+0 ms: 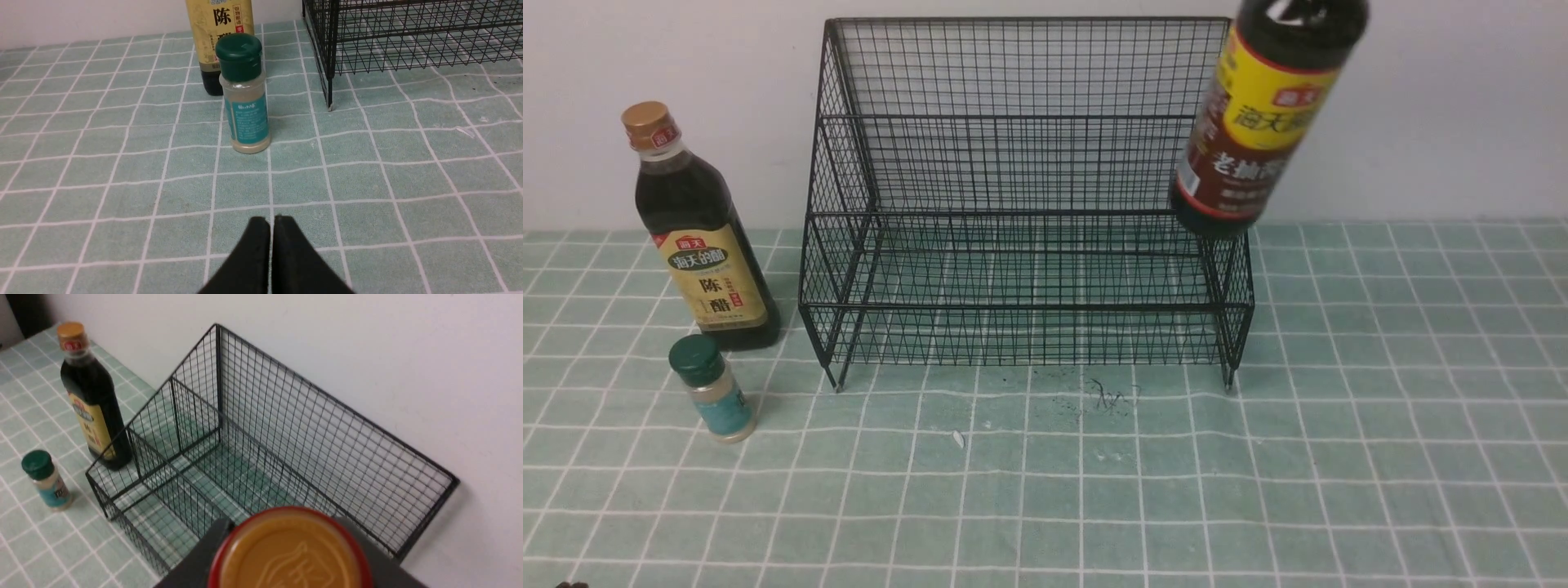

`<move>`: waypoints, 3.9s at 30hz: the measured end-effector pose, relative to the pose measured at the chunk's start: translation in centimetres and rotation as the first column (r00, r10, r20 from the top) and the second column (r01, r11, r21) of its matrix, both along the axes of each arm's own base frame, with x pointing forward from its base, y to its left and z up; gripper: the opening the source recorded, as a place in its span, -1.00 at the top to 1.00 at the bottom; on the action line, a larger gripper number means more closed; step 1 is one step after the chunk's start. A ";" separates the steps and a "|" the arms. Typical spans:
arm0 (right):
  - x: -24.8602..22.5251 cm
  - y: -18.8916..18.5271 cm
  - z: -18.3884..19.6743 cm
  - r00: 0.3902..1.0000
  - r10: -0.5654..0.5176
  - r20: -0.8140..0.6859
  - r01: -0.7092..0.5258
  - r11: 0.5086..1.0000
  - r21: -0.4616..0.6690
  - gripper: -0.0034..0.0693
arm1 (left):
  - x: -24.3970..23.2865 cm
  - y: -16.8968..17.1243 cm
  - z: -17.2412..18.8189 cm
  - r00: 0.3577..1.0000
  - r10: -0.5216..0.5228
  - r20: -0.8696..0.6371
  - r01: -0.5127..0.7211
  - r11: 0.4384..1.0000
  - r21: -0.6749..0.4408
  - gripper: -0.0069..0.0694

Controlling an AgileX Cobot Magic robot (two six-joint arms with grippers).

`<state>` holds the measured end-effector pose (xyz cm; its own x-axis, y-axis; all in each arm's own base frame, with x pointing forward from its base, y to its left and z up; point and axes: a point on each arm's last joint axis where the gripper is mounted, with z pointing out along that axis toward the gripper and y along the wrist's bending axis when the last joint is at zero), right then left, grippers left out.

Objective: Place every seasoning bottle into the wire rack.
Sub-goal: Use the right arm to put the condiment bottle back on the shelf, then use the left arm to grab the condiment bottle closest to it

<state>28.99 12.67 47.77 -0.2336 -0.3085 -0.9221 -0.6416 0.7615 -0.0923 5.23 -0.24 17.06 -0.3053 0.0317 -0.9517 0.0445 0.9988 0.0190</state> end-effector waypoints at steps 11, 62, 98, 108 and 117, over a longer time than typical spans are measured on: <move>8.3 2.5 -4.8 0.998 -0.056 -0.025 0.057 0.998 0.008 0.16 | 0.0 0.0 0.0 1.000 0.000 0.000 0.000 1.000 0.000 0.84; -15.1 -8.6 6.8 0.910 -0.410 0.059 0.402 0.909 0.112 0.94 | 0.0 0.0 0.0 1.000 0.000 0.000 0.000 1.000 0.000 0.84; -24.9 -12.1 -18.6 0.840 -0.514 0.172 0.442 0.833 0.333 0.94 | 0.0 0.0 0.0 1.000 0.000 0.000 0.000 1.000 0.000 0.84; -23.6 -12.9 -29.8 0.737 -0.675 0.015 0.658 0.723 0.208 0.94 | 0.0 0.0 0.0 1.000 0.000 0.000 0.000 1.000 0.000 0.84; -23.6 -12.9 -29.6 0.738 -0.674 0.034 0.650 0.723 0.234 0.94 | 0.0 0.0 0.0 1.000 0.000 0.000 0.000 1.000 0.000 0.84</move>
